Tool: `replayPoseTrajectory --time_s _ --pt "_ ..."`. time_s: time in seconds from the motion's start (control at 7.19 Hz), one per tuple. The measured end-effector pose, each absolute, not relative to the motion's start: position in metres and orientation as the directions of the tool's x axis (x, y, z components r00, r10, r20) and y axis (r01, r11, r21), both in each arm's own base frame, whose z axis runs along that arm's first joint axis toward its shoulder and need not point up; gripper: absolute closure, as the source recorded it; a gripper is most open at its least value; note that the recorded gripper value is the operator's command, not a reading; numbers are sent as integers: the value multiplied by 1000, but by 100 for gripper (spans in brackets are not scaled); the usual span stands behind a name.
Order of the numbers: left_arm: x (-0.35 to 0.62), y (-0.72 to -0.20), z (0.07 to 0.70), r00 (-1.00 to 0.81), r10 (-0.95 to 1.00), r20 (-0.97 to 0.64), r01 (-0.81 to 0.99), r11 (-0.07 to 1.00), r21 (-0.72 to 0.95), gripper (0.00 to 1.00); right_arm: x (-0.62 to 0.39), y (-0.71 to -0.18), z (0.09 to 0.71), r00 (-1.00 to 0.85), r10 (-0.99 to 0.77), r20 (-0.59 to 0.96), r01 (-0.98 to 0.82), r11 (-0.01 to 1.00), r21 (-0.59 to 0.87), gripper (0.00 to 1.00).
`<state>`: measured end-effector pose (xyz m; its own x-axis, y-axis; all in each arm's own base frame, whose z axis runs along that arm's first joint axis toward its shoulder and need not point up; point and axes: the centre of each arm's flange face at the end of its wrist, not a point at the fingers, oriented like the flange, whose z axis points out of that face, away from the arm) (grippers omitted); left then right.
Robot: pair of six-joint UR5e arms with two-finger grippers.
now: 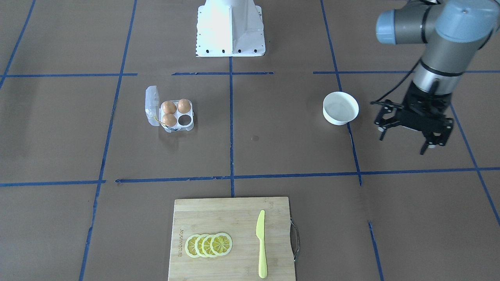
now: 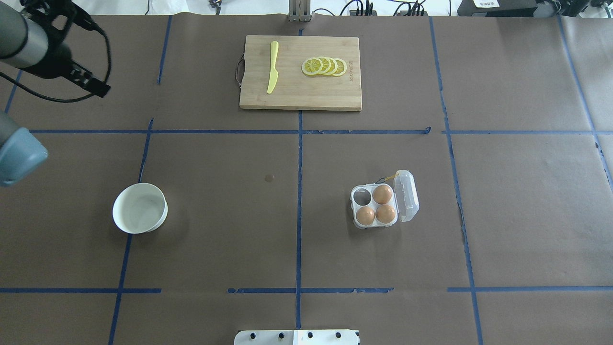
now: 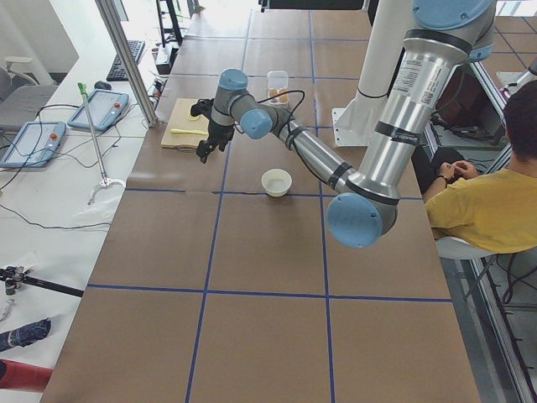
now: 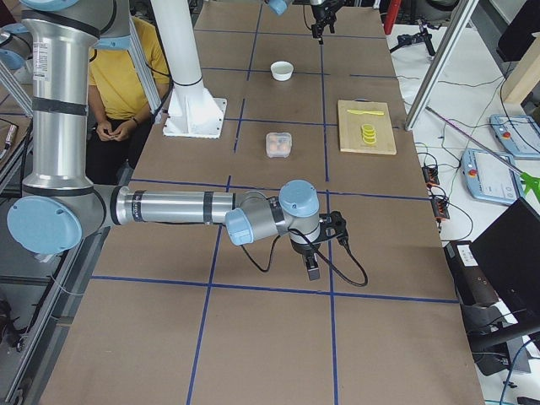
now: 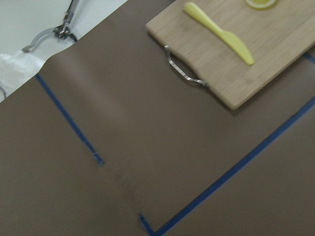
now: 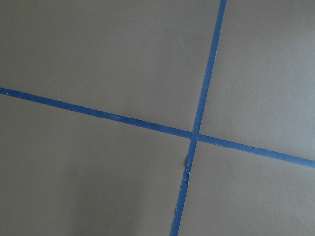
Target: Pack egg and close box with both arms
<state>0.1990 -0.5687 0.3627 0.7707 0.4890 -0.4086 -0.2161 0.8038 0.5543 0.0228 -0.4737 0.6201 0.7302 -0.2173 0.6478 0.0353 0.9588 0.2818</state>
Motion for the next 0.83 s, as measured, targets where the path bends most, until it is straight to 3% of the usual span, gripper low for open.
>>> replayPoseTrajectory --time_s 0.42,0.83 --pt "12 -580 487 813 464 -352 -313 858 407 0 22 -474 618 722 -224 654 39 958 286 0" --pt "-91 -504 613 761 283 -584 -157 954 257 0 21 -470 620 709 -212 672 31 962 271 0"
